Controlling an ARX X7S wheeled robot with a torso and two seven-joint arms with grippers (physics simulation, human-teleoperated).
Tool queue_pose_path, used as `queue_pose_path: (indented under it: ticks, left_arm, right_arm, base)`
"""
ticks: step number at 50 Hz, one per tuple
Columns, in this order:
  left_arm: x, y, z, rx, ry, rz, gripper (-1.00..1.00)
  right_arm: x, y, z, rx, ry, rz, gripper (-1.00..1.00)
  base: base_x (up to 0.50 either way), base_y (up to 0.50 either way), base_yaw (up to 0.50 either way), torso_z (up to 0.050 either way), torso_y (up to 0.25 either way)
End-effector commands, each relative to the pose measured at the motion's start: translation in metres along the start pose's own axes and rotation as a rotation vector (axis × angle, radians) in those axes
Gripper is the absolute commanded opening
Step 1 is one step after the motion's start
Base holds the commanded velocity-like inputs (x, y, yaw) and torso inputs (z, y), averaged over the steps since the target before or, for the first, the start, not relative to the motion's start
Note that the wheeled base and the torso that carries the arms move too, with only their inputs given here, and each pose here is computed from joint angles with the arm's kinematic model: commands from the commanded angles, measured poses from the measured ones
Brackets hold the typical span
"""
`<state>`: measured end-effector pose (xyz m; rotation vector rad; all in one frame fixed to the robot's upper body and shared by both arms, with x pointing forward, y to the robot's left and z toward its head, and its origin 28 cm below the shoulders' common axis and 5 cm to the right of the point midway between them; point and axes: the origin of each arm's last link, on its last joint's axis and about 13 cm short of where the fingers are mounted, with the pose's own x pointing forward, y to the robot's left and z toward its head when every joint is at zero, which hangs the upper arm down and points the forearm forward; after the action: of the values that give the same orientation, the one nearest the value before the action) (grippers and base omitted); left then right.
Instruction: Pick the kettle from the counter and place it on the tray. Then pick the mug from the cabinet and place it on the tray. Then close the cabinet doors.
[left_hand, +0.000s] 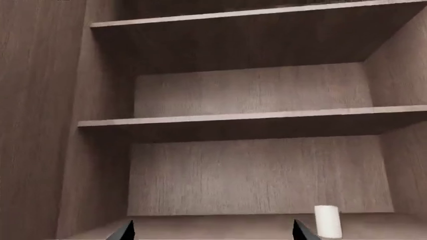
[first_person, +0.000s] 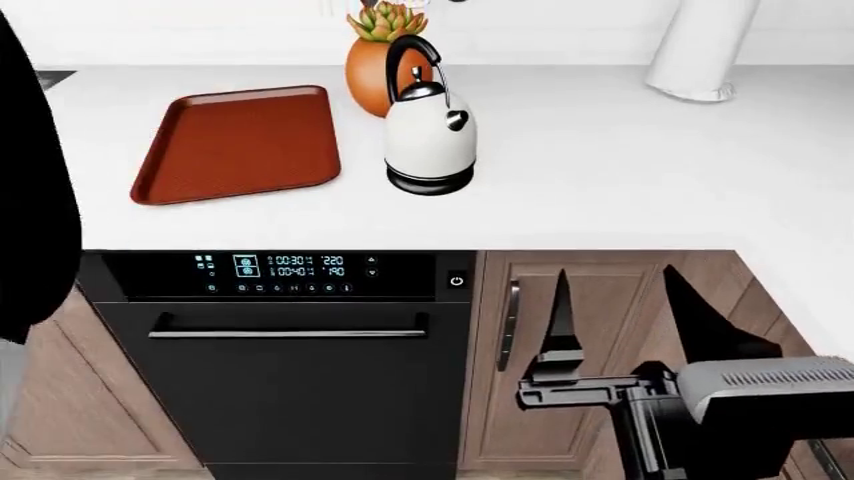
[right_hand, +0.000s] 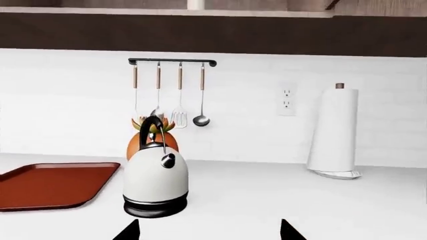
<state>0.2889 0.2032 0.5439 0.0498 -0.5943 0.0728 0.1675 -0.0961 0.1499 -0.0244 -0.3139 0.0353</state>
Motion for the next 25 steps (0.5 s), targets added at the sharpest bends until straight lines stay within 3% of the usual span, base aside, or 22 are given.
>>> queue_pose_path:
  ticks: [1, 7, 15, 20, 25]
  left_arm:
    - [0.011, -0.009, 0.053, 0.058, 0.099, 0.042, 1.0]
    - [0.006, -0.01, 0.051, 0.084, 0.161, 0.029, 1.0]
    - [0.007, -0.009, 0.051, 0.098, 0.163, 0.037, 1.0]
    - [0.003, -0.01, 0.055, 0.064, 0.158, 0.029, 1.0]
    - [0.001, -0.012, 0.058, 0.049, 0.158, 0.02, 1.0]
  right_arm:
    - [0.0, -0.002, 0.024, -0.026, -0.04, 0.007, 1.0]
    - [0.008, -0.005, 0.047, -0.056, -0.077, 0.016, 1.0]
    - [0.026, -0.013, 0.111, -0.114, -0.164, 0.015, 1.0]
    - [0.036, -0.02, 0.146, -0.132, -0.204, 0.013, 1.0]
    - [0.037, -0.022, 0.161, -0.137, -0.22, 0.019, 1.0]
  base:
    - [0.0, 0.0, 0.0, 0.05, 0.0]
    - [0.0, 0.0, 0.0, 0.05, 0.0]
    - [0.0, 0.0, 0.0, 0.0, 0.0]
    - [0.0, -0.02, 0.0, 0.0, 0.0]
    - [0.0, -0.46, 0.0, 0.0, 0.0]
